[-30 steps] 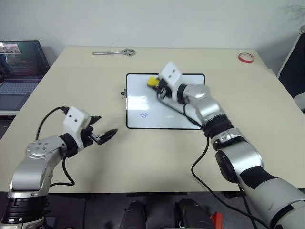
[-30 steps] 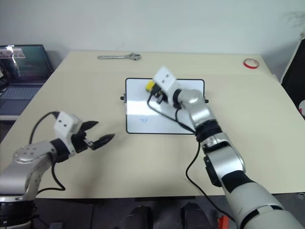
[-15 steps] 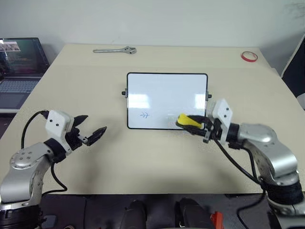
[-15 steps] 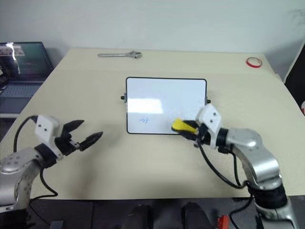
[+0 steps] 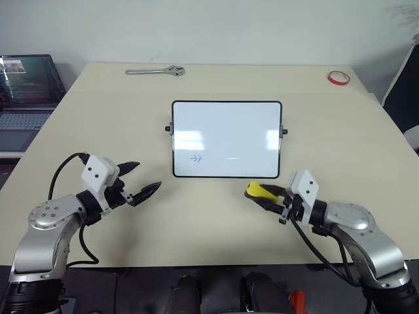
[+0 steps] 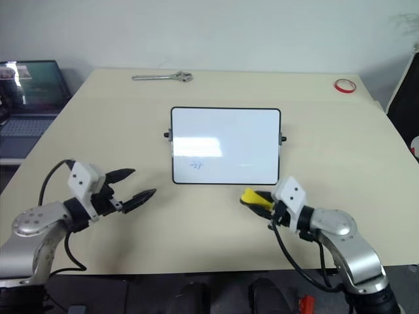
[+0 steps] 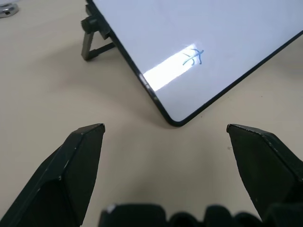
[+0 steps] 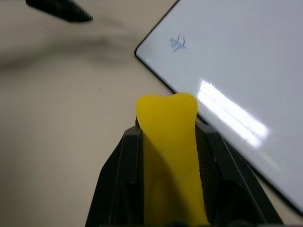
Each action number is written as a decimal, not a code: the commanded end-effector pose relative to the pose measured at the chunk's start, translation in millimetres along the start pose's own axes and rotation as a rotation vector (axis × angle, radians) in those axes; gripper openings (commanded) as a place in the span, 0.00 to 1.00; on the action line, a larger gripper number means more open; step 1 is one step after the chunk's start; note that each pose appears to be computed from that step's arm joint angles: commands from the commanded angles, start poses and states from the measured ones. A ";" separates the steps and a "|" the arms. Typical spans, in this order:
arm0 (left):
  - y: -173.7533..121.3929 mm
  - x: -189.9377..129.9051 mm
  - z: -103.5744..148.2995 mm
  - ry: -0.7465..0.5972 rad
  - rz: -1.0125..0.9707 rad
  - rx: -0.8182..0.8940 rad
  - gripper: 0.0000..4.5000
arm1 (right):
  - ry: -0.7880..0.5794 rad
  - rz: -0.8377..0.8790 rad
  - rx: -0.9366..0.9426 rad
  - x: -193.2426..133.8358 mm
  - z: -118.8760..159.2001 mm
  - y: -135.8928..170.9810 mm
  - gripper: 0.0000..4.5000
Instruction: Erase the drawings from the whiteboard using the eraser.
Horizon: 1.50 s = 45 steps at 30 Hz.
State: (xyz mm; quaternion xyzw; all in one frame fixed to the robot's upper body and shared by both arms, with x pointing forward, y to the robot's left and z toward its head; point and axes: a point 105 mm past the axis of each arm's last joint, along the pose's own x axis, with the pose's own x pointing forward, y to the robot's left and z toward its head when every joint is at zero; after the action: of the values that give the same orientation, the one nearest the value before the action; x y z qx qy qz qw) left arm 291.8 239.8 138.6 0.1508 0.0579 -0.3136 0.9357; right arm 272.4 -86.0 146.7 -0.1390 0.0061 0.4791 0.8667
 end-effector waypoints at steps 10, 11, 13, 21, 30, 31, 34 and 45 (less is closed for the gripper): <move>-9.2 4.5 -0.2 0.021 -0.099 0.038 1.00 | 0.034 -0.031 -0.474 114.0 25.8 -27.7 0.25; -8.5 4.7 -1.5 0.023 -0.099 0.037 1.00 | 0.024 -0.043 -0.512 124.9 31.0 -29.6 0.25; -8.1 4.5 -4.1 0.028 -0.102 0.035 1.00 | 0.013 -0.076 -0.576 143.1 37.2 -35.0 0.25; -10.8 1.4 -9.4 0.033 -0.103 0.037 1.00 | 0.182 0.077 -0.714 170.4 -2.6 -29.9 0.25; -11.5 3.6 -8.6 0.030 -0.090 0.037 1.00 | 0.181 -0.131 -0.793 172.2 14.1 -69.0 0.25; -11.6 4.2 -8.4 0.030 -0.092 0.038 1.00 | 0.174 -0.126 -0.789 172.8 15.1 -68.4 0.25; -11.7 6.6 -6.9 0.027 -0.096 0.041 1.00 | 0.205 0.026 -0.773 175.5 -0.4 -46.6 0.25; -12.4 11.1 0.0 0.019 -0.104 0.047 1.00 | 0.289 -0.066 -0.876 163.8 -6.7 -73.6 0.25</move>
State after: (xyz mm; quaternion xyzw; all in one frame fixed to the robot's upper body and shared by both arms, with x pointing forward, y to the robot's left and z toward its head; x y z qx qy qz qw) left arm 293.2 228.6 124.0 0.1594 0.0821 -0.3571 0.9167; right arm 390.4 50.2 122.8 -0.5337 -0.1064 0.4711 0.6943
